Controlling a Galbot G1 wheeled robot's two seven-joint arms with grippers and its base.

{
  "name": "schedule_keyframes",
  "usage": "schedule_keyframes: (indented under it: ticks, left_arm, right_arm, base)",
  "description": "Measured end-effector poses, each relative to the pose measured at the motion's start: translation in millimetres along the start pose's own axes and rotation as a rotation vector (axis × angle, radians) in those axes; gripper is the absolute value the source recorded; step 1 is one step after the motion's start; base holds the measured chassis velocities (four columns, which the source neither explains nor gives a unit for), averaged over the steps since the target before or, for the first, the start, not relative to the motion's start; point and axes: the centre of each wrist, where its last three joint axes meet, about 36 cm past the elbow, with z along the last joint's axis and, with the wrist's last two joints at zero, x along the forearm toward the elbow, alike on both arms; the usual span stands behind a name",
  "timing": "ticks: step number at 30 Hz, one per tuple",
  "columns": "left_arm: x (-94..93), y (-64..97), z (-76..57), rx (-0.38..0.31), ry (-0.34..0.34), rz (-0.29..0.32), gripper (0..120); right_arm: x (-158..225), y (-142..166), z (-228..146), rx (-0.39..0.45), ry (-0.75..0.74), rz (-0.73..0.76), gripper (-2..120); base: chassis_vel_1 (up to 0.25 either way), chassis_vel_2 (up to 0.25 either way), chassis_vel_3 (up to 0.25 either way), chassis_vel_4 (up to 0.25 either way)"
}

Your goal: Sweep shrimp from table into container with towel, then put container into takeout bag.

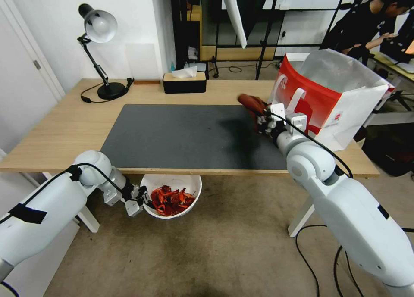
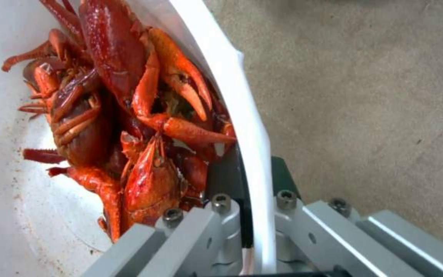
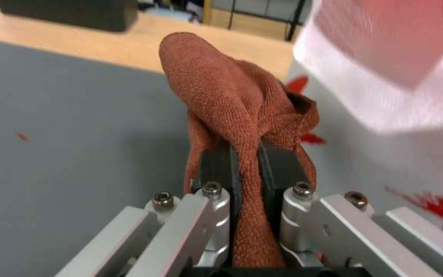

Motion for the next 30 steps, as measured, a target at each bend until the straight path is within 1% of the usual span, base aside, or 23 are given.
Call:
schedule_keyframes:
  ticks: [2, 3, 4, 5, 6, 8, 9, 10, 12, 14, 16, 17, 21, 23, 25, 27, 28, 29, 30]
  left_arm:
    - [0.1, 0.0, 0.0, 0.000, 0.000, 0.000, 0]
    - [0.2, 0.4, -0.2, -0.001, 0.000, 0.000, 0]
    - [0.3, 0.6, -0.4, -0.002, 0.000, 0.000, 0]
    - [0.3, 0.6, -0.4, -0.002, 0.000, 0.000, 0]
    - [0.3, 0.6, -0.5, -0.003, 0.000, 0.001, 0]
    - [1.3, 0.2, -0.6, -0.003, 0.002, 0.003, 0]
    - [1.3, 0.2, -0.6, -0.003, 0.002, 0.003, 0]
    - [1.6, 0.2, -0.7, -0.003, 0.003, 0.003, 0]
    - [1.8, -0.1, -1.7, -0.003, 0.003, 0.005, 0]
    - [1.7, 0.0, -2.0, -0.004, 0.003, 0.005, 0]
    - [1.2, 0.3, -3.0, -0.005, 0.002, 0.006, 0]
    - [1.2, 0.3, -3.0, -0.005, 0.002, 0.006, 0]
    - [0.8, -0.1, -3.7, -0.003, 0.002, 0.007, 0]
    - [0.8, -0.2, -3.8, -0.003, 0.002, 0.007, 0]
    - [0.3, -0.8, -4.2, -0.002, 0.001, 0.008, 0]
    - [0.1, -1.0, -4.3, -0.002, 0.001, 0.009, 0]
    - [-0.3, -1.5, -4.5, -0.002, 0.000, 0.009, 0]
    - [-0.5, -1.7, -4.6, -0.001, 0.000, 0.010, 0]
    - [-0.5, -1.7, -4.6, -0.001, 0.000, 0.010, 0]
  right_arm:
    - [-1, 0, 2, 0.001, 0.012, 0.005, 5]
    - [-2, 0, 4, 0.001, 0.025, 0.006, 7]
    - [-3, 1, 5, -0.003, 0.034, 0.003, 11]
    - [-3, 1, 5, -0.003, 0.034, 0.003, 11]
    - [-4, 1, 6, -0.005, 0.038, 0.000, 14]
    - [-4, 3, 8, -0.012, 0.046, -0.010, 26]
    - [-4, 3, 8, -0.012, 0.046, -0.010, 26]
    - [-4, 3, 8, -0.013, 0.047, -0.012, 29]
    - [-2, 5, 9, -0.014, 0.050, -0.022, 40]
    - [-2, 5, 9, -0.014, 0.050, -0.023, 42]
    - [-2, 5, 10, -0.019, 0.053, -0.027, 54]
    - [-2, 5, 10, -0.019, 0.053, -0.027, 54]
    - [-1, 6, 12, -0.028, 0.058, -0.043, 73]
    - [-1, 7, 13, -0.030, 0.058, -0.047, 74]
    - [0, 7, 13, -0.038, 0.057, -0.056, 82]
    - [1, 8, 13, -0.039, 0.056, -0.058, 84]
    - [2, 8, 14, -0.049, 0.053, -0.068, 92]
    - [3, 9, 14, -0.052, 0.052, -0.073, 97]
    - [3, 9, 14, -0.052, 0.052, -0.073, 97]
  base:
    - [0.000, 0.000, 0.000, 0.000]
    - [0.000, 0.000, 0.000, 0.000]
    - [0.000, 0.000, 0.000, 0.000]
    - [0.000, 0.000, 0.000, 0.000]
    - [0.000, 0.000, 0.000, 0.000]
    - [0.000, 0.000, 0.000, 0.000]
    - [0.000, 0.000, 0.000, 0.000]
    - [0.000, 0.000, 0.000, 0.000]
    - [0.000, 0.000, 0.000, 0.000]
    - [0.000, 0.000, 0.000, 0.000]
    - [0.000, 0.000, 0.000, 0.000]
    - [0.000, 0.000, 0.000, 0.000]
    - [0.000, 0.000, 0.000, 0.000]
    - [0.000, 0.000, 0.000, 0.000]
    - [0.000, 0.000, 0.000, 0.000]
    - [0.000, 0.000, 0.000, 0.000]
    - [0.000, 0.000, 0.000, 0.000]
    - [0.000, 0.000, 0.000, 0.000]
    - [0.000, 0.000, 0.000, 0.000]
